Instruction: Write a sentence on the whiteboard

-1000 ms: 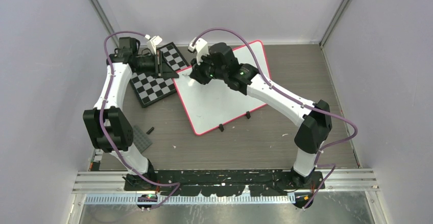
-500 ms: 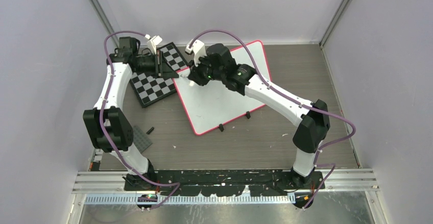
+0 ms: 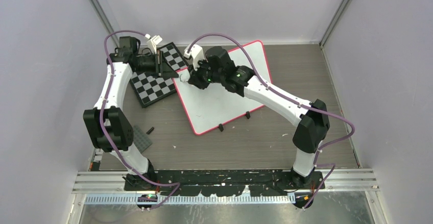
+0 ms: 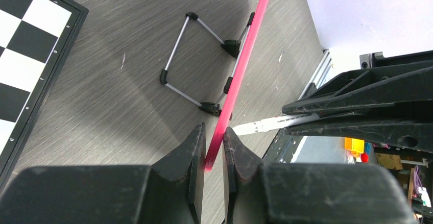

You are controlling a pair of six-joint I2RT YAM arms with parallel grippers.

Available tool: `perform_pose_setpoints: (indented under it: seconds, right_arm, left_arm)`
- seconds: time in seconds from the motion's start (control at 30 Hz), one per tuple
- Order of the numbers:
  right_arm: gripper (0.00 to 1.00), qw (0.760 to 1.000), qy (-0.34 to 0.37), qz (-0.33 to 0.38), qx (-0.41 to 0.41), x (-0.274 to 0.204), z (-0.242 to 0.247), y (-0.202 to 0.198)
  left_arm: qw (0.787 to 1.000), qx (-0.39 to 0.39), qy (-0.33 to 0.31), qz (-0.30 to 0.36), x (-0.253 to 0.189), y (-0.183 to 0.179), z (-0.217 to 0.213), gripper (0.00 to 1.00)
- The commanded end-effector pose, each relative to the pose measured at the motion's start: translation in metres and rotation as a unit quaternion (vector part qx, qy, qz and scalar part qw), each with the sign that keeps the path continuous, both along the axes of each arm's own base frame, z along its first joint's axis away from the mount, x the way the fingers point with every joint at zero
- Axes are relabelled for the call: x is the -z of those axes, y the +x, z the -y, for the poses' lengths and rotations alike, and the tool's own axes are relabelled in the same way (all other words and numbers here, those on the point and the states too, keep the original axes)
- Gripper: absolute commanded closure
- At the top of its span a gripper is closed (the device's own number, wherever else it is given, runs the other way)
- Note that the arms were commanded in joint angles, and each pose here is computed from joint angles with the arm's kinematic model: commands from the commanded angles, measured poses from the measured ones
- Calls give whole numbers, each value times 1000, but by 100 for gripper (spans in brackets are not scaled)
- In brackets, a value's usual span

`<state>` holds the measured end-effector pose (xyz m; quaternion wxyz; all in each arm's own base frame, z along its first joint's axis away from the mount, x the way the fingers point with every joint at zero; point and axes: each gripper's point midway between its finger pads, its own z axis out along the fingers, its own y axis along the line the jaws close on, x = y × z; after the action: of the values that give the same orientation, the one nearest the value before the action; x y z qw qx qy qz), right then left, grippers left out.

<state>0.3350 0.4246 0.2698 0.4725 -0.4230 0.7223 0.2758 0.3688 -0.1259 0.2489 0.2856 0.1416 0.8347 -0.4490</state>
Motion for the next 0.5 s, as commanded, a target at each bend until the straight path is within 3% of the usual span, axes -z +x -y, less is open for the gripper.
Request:
perform_pose_setpoints:
  seconds: [0.0, 0.47]
  right_arm:
    - [100, 1000, -15, 17, -10, -1, 6, -6]
    - [100, 998, -26, 32, 39, -4, 29, 7]
  left_arm:
    - [1000, 10, -5, 14, -9, 1, 3, 100]
    - [1000, 8, -2, 13, -8, 0, 3, 100]
